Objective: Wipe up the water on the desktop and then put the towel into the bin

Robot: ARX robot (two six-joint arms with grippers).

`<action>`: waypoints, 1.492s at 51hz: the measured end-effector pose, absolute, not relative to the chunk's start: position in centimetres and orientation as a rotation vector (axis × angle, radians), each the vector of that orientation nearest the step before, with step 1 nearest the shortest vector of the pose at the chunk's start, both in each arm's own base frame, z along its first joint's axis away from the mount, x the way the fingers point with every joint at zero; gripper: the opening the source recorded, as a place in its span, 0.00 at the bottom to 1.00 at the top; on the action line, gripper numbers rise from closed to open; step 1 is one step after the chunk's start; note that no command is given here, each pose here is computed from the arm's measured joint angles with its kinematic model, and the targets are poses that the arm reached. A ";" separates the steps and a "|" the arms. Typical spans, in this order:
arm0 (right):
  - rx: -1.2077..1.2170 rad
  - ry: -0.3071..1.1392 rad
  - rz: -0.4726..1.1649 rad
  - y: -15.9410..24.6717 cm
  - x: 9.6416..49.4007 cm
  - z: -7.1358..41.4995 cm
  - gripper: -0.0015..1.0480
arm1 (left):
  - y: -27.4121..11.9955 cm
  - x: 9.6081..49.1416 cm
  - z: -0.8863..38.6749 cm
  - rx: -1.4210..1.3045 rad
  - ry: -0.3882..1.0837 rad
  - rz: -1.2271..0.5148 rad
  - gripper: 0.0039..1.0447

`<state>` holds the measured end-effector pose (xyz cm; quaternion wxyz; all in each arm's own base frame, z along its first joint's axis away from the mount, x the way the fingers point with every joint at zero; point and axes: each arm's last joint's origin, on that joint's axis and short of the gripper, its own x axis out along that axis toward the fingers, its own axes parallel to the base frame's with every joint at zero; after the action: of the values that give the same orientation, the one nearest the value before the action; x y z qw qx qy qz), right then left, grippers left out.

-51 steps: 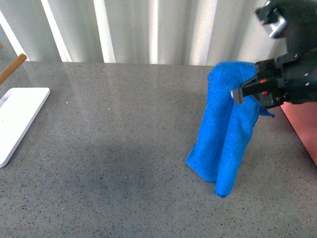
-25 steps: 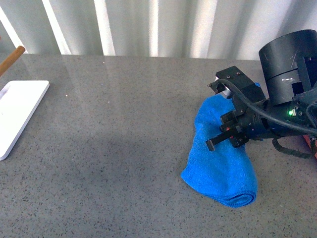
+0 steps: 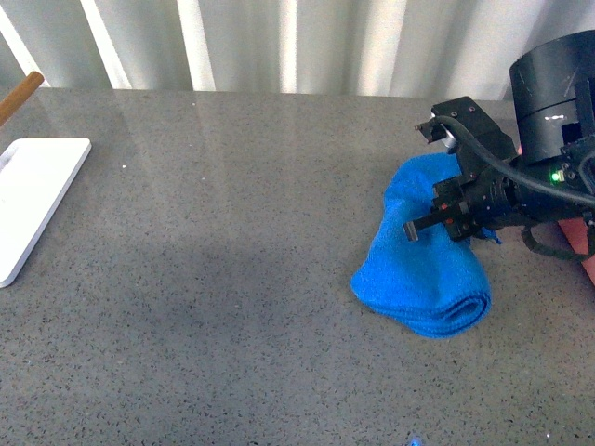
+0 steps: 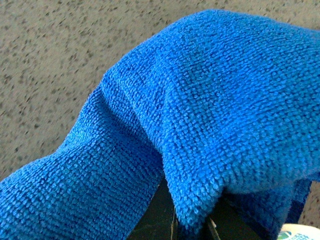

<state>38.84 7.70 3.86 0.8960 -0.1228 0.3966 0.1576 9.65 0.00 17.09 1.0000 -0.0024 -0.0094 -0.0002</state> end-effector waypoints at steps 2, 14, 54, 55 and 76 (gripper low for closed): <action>-0.251 0.811 0.325 7.8 39.8 3.7 0.03 | 0.0 9.7 17.1 -0.005 -0.019 0.000 0.94; -0.249 0.771 0.326 9.3 43.5 3.5 0.03 | 0.0 9.7 17.1 -0.005 -0.019 0.000 0.94; -0.400 0.731 0.761 18.3 35.2 3.3 0.03 | 0.0 9.7 17.1 -0.005 -0.019 0.000 0.94; -0.408 0.728 0.761 17.7 34.7 3.4 0.03 | 0.0 9.7 17.1 -0.005 -0.019 0.000 0.94; -0.401 0.678 0.659 9.1 31.8 8.1 0.03 | 0.0 9.7 17.1 -0.005 -0.019 0.000 0.94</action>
<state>31.78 9.11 8.13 0.8710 -0.1919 0.3242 0.3154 9.65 0.00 17.09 1.0000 -0.0024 -0.0096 -0.0002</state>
